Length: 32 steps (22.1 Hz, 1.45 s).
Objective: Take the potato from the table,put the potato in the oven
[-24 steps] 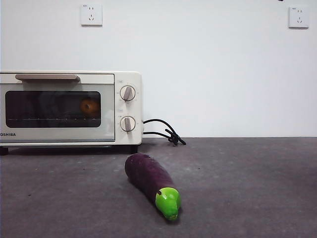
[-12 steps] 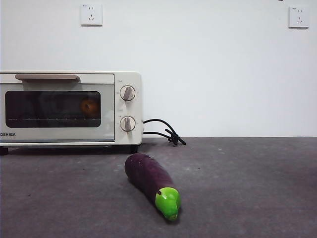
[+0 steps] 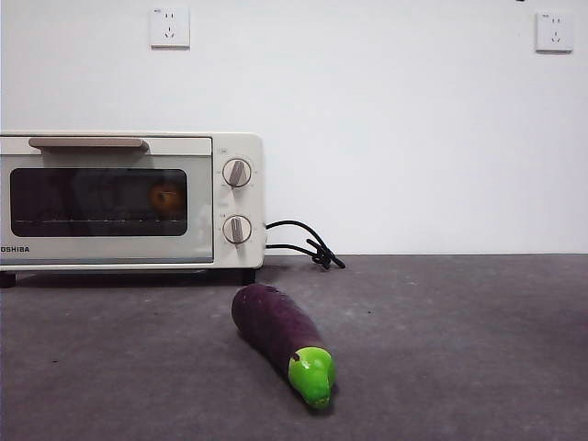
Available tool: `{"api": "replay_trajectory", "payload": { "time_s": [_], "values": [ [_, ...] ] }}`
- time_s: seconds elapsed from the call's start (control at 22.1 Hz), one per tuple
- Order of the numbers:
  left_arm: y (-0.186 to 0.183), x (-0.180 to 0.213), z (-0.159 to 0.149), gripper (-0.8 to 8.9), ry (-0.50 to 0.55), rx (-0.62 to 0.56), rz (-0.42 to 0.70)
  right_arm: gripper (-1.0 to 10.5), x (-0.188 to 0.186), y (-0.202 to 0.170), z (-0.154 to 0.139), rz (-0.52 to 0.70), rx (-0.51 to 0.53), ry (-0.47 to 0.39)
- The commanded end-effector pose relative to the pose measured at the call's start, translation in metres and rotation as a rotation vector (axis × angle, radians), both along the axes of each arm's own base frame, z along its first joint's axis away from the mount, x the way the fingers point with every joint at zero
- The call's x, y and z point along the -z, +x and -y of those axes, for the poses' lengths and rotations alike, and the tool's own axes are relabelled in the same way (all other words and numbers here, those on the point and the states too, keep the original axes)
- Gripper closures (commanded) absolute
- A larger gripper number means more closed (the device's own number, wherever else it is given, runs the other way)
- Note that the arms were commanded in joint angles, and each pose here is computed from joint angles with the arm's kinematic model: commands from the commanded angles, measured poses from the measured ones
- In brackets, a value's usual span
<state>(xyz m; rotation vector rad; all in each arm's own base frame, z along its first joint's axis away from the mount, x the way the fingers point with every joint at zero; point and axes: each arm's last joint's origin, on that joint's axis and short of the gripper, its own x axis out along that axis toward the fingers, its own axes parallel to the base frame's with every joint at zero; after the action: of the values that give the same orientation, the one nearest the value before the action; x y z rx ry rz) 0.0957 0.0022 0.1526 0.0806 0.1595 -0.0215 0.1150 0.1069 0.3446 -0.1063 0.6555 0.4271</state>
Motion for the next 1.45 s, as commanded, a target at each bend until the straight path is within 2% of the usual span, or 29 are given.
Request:
{"api": "replay_trajectory", "payload": {
  "time_s": [0.05, 0.77, 0.86, 0.91, 1.0, 1.04, 1.18, 1.22, 1.36, 1.45],
  "values": [
    [0.0, 0.003, 0.0, 8.17, -0.026, -0.001, -0.007, 9.1, 0.002, 0.0, 0.0, -0.006, 0.009, 0.002],
    [0.001, 0.003, 0.0, 8.17, -0.026, -0.003, -0.001, 9.1, 0.002, 0.0, 0.0, -0.005, 0.009, 0.001],
    [0.001, 0.003, 0.0, 8.17, -0.026, -0.003, -0.001, 9.1, 0.002, 0.0, 0.0, 0.018, -0.022, -0.041],
    [0.001, 0.003, 0.0, 8.17, -0.026, -0.003, -0.001, 9.1, 0.001, 0.001, 0.001, 0.062, -0.021, -0.092],
    [0.001, 0.003, 0.0, 8.17, -0.027, -0.003, -0.002, 9.1, -0.004, 0.011, 0.005, 0.176, 0.061, -0.148],
    [0.001, 0.003, 0.0, 8.17, -0.027, -0.003, -0.002, 9.1, -0.006, 0.017, 0.007, 0.233, 0.075, -0.137],
    [0.001, 0.003, 0.0, 8.17, -0.027, -0.003, -0.006, 9.1, -0.006, 0.026, 0.028, 0.366, 0.104, 0.058],
    [0.001, 0.003, 0.0, 8.17, -0.027, -0.003, -0.008, 9.1, 0.0, 0.026, 0.037, 0.405, 0.132, 0.08],
    [0.001, 0.003, 0.0, 8.17, -0.027, -0.003, -0.012, 9.1, 0.028, 0.026, 0.068, 0.542, 0.332, 0.11],
    [0.001, 0.003, 0.0, 8.17, -0.027, -0.003, -0.012, 9.1, 0.047, 0.023, 0.085, 0.596, 0.438, 0.1]
  ]
}}
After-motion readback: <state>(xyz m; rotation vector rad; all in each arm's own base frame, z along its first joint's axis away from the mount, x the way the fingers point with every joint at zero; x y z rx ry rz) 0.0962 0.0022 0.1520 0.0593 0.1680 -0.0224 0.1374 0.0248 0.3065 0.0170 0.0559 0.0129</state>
